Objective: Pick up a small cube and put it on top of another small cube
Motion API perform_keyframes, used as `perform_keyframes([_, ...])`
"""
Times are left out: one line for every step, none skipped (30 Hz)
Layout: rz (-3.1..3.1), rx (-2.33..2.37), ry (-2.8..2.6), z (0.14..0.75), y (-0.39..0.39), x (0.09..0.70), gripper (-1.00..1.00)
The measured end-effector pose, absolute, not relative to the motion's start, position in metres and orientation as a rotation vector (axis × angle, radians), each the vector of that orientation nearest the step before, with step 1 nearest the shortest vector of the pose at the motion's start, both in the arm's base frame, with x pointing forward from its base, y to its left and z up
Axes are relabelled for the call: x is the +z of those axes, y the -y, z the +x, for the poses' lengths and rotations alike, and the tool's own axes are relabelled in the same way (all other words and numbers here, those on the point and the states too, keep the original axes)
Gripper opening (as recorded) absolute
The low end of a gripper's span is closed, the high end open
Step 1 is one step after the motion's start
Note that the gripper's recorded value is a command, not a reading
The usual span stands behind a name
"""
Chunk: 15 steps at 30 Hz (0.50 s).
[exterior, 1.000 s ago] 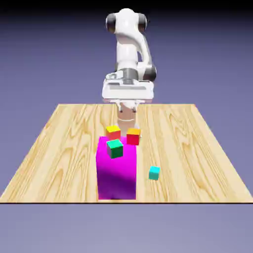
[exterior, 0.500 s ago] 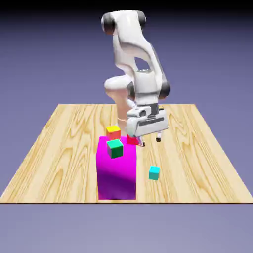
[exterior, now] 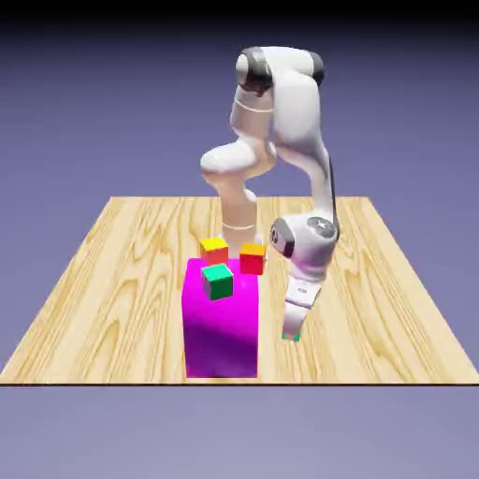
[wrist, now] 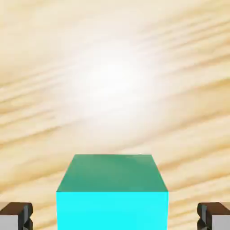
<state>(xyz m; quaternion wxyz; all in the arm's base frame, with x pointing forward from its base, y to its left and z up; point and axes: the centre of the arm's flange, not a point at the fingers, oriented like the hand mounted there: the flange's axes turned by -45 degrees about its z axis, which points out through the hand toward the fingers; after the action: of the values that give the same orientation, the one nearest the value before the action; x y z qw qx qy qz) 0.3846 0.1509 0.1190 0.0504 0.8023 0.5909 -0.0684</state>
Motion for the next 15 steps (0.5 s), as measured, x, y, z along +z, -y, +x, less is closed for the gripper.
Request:
perform_keyframes([2.443, -0.208, -1.799, 0.385, -0.151, 0.119, -1.00])
perform_keyframes([2.441, -0.209, -1.799, 0.386, -0.153, 0.131, -1.00])
perform_keyframes([2.441, -0.208, -1.799, 0.387, -0.154, 0.142, -1.00])
perform_keyframes([2.441, -0.208, -1.799, 0.388, -0.156, 0.154, -1.00])
perform_keyframes([2.441, -0.208, -1.799, 0.388, -0.157, 0.165, -1.00])
perform_keyframes([2.442, -0.209, -1.799, 0.388, -0.158, 0.176, -1.00])
perform_keyframes([2.443, -0.209, -1.799, 0.387, -0.159, 0.187, -1.00])
perform_keyframes([2.467, -0.179, -1.762, 0.395, -0.155, 0.193, -1.00])
perform_keyframes([2.469, -0.166, -1.767, 0.400, -0.159, 0.207, -1.00])
perform_keyframes([2.466, -0.158, -1.780, 0.404, -0.164, 0.222, -1.00])
perform_keyframes([2.461, -0.149, -1.795, 0.407, -0.169, 0.238, -1.00])
perform_keyframes([2.459, -0.141, -1.806, 0.411, -0.172, 0.254, -1.00])
perform_keyframes([2.455, -0.132, -1.816, 0.414, -0.175, 0.271, -1.00])
perform_keyframes([2.449, -0.122, -1.828, 0.415, -0.179, 0.288, -1.00])
perform_keyframes([2.443, -0.113, -1.838, 0.417, -0.181, 0.306, -1.00])
